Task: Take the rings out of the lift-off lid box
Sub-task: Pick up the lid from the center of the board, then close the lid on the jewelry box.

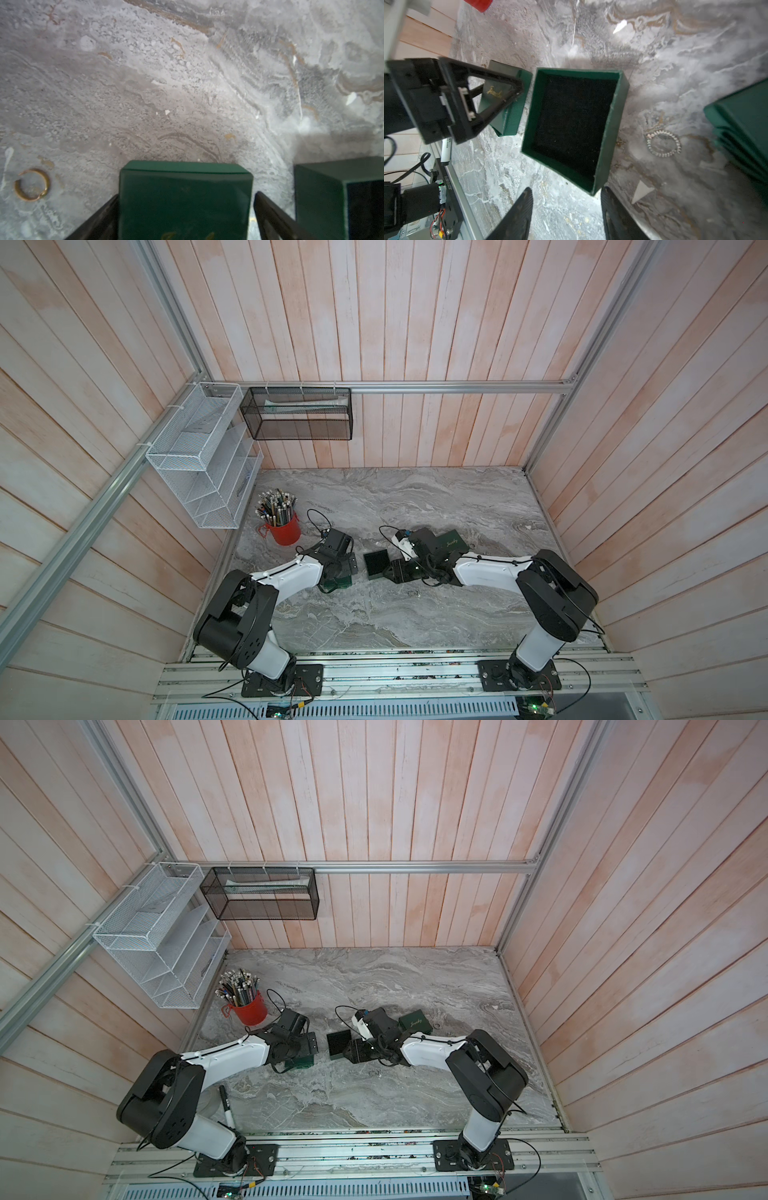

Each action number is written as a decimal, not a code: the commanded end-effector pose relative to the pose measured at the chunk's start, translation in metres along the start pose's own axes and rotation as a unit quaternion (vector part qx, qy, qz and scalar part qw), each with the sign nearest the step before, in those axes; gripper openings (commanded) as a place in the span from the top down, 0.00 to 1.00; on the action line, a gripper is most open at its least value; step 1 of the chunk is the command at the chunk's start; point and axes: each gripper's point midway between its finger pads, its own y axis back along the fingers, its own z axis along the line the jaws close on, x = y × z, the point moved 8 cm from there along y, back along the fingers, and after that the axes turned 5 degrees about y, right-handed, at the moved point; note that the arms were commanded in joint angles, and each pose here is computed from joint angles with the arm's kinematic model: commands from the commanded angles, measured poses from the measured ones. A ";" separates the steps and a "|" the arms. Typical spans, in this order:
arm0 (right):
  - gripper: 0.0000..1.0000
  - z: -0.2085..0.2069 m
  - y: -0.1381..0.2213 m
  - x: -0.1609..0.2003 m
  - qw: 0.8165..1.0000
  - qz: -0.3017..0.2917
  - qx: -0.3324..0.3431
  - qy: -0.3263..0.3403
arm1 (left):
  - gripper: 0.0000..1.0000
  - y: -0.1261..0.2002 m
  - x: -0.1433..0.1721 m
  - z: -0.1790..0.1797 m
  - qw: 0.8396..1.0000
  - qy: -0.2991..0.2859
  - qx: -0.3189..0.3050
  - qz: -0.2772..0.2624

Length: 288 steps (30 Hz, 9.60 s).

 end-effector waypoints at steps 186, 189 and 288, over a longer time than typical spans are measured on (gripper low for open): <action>0.29 -0.044 0.008 -0.042 0.997 -0.060 -0.025 -0.044 | 0.10 0.035 -0.005 -0.052 0.945 0.183 0.270 0.017; 0.29 -0.043 0.003 -0.043 0.997 -0.054 -0.024 -0.046 | 0.12 0.033 -0.005 -0.052 0.942 0.179 0.282 0.019; 0.37 -0.029 -0.008 -0.034 0.998 -0.029 -0.036 -0.038 | 0.48 -0.025 0.004 -0.066 0.928 0.162 0.311 0.126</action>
